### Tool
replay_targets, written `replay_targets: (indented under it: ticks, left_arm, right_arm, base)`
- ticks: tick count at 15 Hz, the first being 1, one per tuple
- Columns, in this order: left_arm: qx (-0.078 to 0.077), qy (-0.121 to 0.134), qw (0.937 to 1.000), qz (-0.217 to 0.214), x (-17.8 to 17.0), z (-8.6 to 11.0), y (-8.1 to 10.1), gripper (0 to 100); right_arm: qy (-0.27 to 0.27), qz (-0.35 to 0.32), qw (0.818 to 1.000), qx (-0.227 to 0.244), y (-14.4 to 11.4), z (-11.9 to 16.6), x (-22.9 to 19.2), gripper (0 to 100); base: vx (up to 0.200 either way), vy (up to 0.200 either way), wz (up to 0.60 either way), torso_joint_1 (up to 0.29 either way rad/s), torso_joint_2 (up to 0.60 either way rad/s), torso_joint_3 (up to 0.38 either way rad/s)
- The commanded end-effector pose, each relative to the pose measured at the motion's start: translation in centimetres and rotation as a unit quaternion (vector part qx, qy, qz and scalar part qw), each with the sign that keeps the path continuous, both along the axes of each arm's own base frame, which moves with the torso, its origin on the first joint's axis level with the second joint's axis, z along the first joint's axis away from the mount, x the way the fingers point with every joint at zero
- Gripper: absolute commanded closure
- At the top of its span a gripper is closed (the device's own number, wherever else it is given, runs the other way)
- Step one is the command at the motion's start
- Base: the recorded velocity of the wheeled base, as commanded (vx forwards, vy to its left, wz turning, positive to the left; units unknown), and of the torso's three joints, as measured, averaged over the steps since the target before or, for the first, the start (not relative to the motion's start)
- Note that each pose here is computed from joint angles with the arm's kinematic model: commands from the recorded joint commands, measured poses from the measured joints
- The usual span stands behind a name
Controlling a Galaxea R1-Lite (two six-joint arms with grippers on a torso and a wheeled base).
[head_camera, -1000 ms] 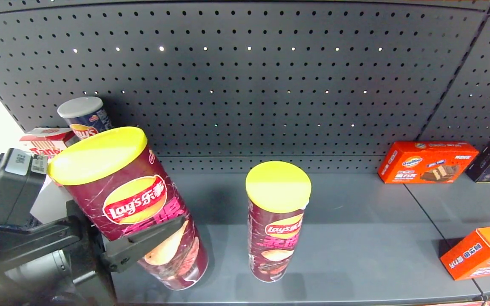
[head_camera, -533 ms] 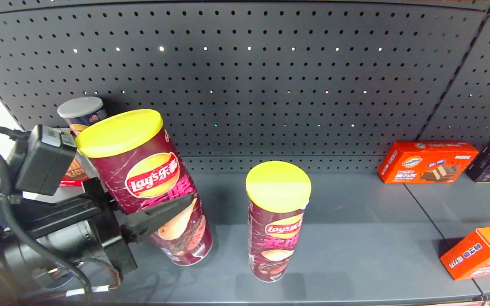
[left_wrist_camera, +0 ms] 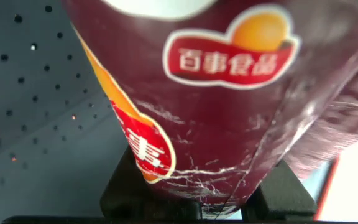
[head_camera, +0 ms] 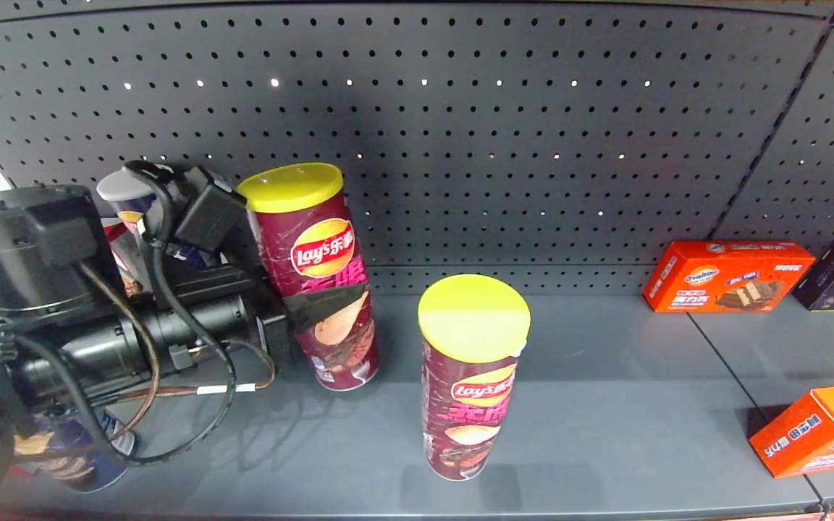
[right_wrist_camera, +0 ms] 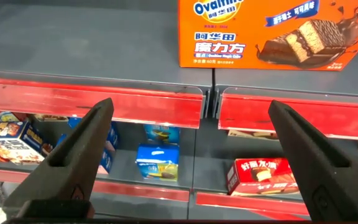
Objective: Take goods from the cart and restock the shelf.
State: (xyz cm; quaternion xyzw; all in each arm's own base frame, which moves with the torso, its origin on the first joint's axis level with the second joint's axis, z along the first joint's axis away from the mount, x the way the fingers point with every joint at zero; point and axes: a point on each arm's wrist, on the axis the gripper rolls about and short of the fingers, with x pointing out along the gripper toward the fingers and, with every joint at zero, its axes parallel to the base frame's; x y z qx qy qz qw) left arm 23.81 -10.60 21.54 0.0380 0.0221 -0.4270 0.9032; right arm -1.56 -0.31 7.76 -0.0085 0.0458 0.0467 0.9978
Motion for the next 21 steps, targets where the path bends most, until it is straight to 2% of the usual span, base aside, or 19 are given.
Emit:
replay_targets:
  ticks: [1,3,6,7,8,10,13,21]
  left_arm:
    - [0.015,-0.01,0.9996,-0.021,3.0,-0.5,-0.9,100]
    - [0.023,-0.023,0.9992,-0.021,4.4,-0.5,-1.6,100]
    - [0.028,-0.022,0.9991,-0.024,5.6,-1.0,-2.1,100]
    - [0.041,-0.027,0.9984,-0.028,6.7,-1.8,-2.5,100]
    - [0.044,-0.028,0.9982,-0.029,7.5,-2.2,-2.9,100]
    - [0.042,-0.029,0.998,-0.038,8.7,-2.4,-3.3,100]
    - [0.033,-0.038,0.9958,-0.076,9.6,-2.4,-3.8,100]
    - [0.027,-0.053,0.9947,-0.084,11.2,-2.5,-5.0,100]
  right_arm:
    - [0.002,0.0,1.0,0.0,0.0,0.0,0.0,0]
    - [0.002,0.0,1.0,0.0,0.0,0.0,0.0,0]
    - [0.002,0.0,1.0,0.0,0.0,0.0,0.0,0]
    - [0.002,0.0,1.0,0.0,0.0,0.0,0.0,0]
    - [0.002,0.0,1.0,0.0,0.0,0.0,0.0,0]
    - [0.002,0.0,1.0,0.0,0.0,0.0,0.0,0]
    - [0.002,0.0,1.0,0.0,0.0,0.0,0.0,0]
    - [0.002,0.0,1.0,0.0,0.0,0.0,0.0,0]
  base:
    - [0.0,0.0,0.0,0.0,0.0,0.0]
    - [0.0,0.0,0.0,0.0,0.0,0.0]
    - [0.0,0.0,0.0,0.0,0.0,0.0]
    - [0.0,0.0,0.0,0.0,0.0,0.0]
    - [0.0,0.0,0.0,0.0,0.0,0.0]
    - [0.0,0.0,0.0,0.0,0.0,0.0]
    - [0.0,0.0,0.0,0.0,0.0,0.0]
    - [0.0,0.0,0.0,0.0,0.0,0.0]
